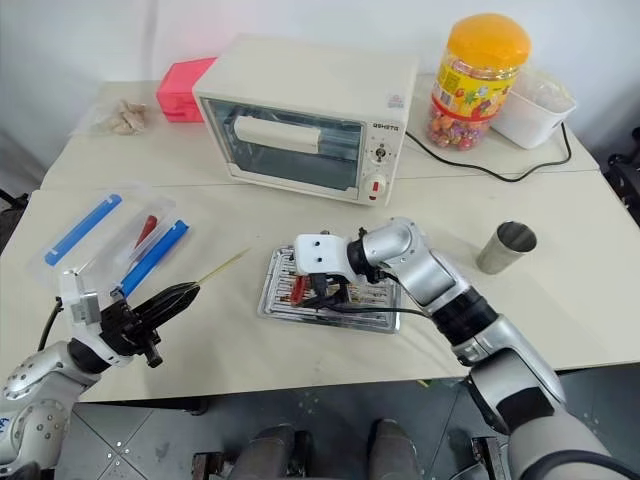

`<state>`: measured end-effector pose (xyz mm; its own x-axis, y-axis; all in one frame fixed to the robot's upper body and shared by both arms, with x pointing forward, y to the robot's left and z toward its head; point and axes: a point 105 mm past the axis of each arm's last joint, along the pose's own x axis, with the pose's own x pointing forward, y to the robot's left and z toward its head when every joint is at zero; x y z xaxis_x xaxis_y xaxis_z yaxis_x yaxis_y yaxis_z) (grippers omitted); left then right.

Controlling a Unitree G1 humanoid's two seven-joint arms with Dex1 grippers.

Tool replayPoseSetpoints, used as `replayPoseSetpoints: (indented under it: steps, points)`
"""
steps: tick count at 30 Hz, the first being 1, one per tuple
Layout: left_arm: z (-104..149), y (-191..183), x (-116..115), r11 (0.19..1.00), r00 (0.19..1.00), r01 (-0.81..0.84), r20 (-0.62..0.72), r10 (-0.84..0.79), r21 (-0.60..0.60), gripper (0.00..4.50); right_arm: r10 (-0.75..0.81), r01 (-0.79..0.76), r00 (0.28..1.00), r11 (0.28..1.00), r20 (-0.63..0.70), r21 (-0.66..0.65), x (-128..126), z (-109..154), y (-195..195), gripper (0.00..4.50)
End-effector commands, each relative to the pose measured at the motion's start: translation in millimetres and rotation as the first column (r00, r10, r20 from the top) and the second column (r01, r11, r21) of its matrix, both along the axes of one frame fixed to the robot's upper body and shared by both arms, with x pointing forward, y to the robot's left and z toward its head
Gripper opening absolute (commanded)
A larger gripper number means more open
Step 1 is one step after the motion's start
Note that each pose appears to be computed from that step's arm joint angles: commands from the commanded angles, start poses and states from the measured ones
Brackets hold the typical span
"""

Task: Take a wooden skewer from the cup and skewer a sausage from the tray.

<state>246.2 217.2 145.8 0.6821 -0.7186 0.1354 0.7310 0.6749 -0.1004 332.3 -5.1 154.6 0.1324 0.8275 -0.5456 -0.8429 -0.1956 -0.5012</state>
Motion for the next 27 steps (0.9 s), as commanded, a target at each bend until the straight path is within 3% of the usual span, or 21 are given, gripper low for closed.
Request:
replayPoseSetpoints:
  steps: [1,8,12,15,17,24,27]
  points:
    - [7,0,1,1.0,0.999,-0.003,0.036,0.003,-0.007,0.0,0.064,-0.064,0.998,0.997,-0.005,-0.037,0,1,3,4.46]
    - [7,-2,5,1.0,0.999,0.007,0.041,-0.006,-0.015,0.0,0.073,-0.086,0.995,0.978,-0.073,-0.19,19,-4,-10,4.46]
    - [7,-3,6,1.0,0.999,0.007,0.045,-0.006,-0.016,0.0,0.088,-0.11,0.99,0.971,-0.11,-0.214,22,-2,-10,4.46]
    - [8,-2,6,1.0,0.999,0.004,0.047,-0.003,-0.016,0.0,0.099,-0.119,0.99,0.969,-0.101,-0.218,24,3,-7,3.87]
    - [8,-2,6,1.0,0.999,0.0,0.05,0.001,-0.017,0.0,0.102,-0.122,0.99,0.969,-0.1,-0.215,25,6,-5,3.24]
    - [4,-3,4,1.0,0.999,0.0,0.041,0.0,-0.019,0.0,0.06,-0.084,0.99,0.977,-0.126,-0.197,23,10,-2,3.24]
    - [4,-3,4,1.0,0.999,0.008,0.04,-0.007,-0.019,0.0,0.052,-0.078,0.99,0.975,-0.129,-0.207,22,10,-4,2.33]
